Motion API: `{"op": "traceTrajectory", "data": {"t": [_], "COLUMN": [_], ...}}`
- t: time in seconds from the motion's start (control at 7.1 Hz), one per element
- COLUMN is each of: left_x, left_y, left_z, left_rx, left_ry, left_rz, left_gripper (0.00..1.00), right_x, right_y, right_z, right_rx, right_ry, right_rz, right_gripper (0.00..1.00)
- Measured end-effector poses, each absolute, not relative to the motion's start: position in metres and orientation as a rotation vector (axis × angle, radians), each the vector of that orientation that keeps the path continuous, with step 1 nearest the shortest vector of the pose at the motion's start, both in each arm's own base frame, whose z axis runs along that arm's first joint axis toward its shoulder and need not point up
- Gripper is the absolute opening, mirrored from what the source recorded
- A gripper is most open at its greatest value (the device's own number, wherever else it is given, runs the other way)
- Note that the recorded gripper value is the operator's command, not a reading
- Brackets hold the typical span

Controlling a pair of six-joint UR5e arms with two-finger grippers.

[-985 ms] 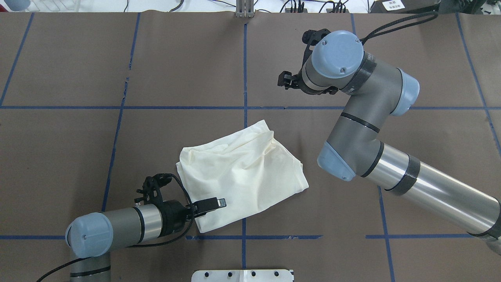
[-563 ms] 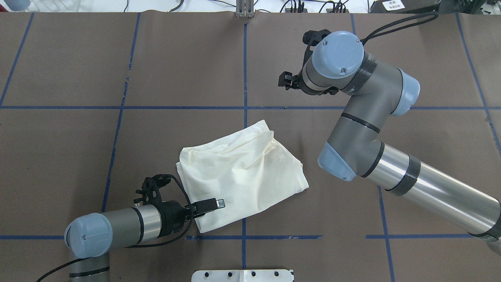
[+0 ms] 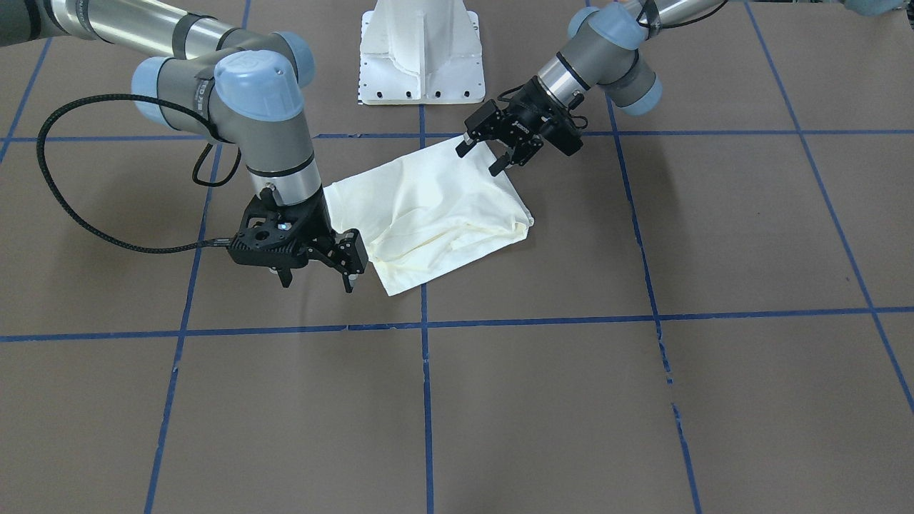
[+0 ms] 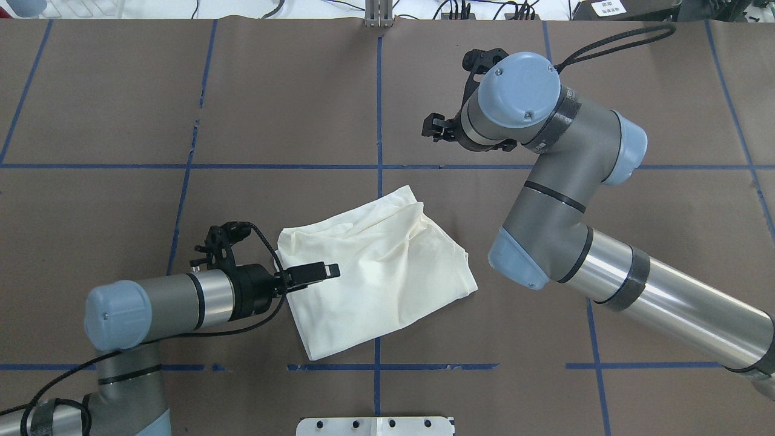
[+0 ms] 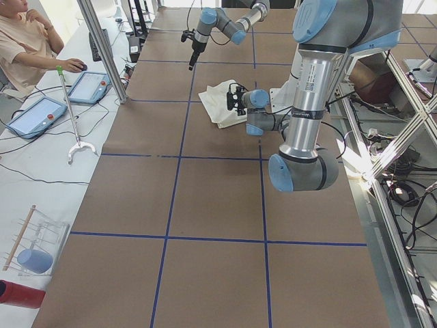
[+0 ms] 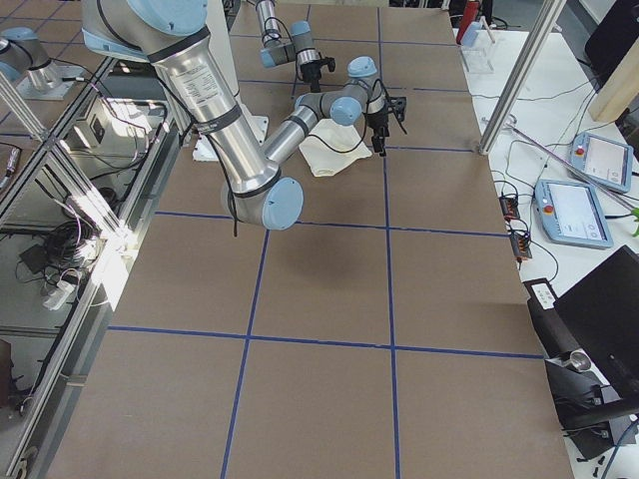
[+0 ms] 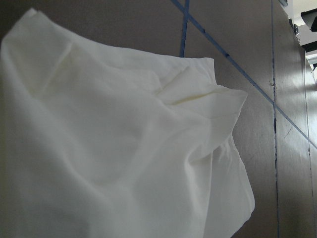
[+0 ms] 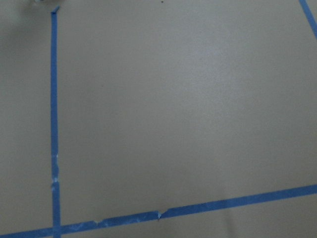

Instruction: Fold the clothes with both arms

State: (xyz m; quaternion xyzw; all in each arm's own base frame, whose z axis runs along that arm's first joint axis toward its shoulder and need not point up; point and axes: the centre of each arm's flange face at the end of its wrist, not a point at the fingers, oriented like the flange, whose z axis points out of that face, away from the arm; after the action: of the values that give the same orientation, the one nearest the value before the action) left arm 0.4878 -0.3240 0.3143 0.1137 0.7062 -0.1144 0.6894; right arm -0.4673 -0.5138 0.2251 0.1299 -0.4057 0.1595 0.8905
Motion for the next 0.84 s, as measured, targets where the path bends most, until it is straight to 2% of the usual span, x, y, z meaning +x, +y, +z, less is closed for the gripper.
{"op": "traceTrajectory", "data": {"t": [0.14, 0.28, 0.42, 0.7, 0.84], "left_x": [0.461, 0.433, 0.411, 0.395, 0.394], "left_y": [-0.352, -0.377, -0.395, -0.405, -0.406], "left_z": [0.322, 0.330, 0.338, 0.345, 0.346], "left_rx": [0.299, 0.336, 0.358, 0.372, 0.373], "left_ry": [1.555, 1.531, 1.513, 1.498, 1.496], "left_rz": [-0.185, -0.127, -0.093, -0.080, -0.081], "left_gripper": [1.00, 1.00, 1.00, 1.00, 1.00], "right_x": [-0.488, -0.516, -0.541, -0.573, -0.579], "right_y": [-0.489, -0.460, -0.437, -0.423, -0.423], "right_z": [0.216, 0.213, 0.216, 0.233, 0.240], "right_rx": [0.247, 0.246, 0.252, 0.256, 0.258], "right_ry": [-0.869, -0.884, -0.911, -0.942, -0.939], "right_rz": [0.369, 0.408, 0.437, 0.474, 0.481], "right_gripper": [0.75, 0.66, 0.63, 0.42, 0.35]}}
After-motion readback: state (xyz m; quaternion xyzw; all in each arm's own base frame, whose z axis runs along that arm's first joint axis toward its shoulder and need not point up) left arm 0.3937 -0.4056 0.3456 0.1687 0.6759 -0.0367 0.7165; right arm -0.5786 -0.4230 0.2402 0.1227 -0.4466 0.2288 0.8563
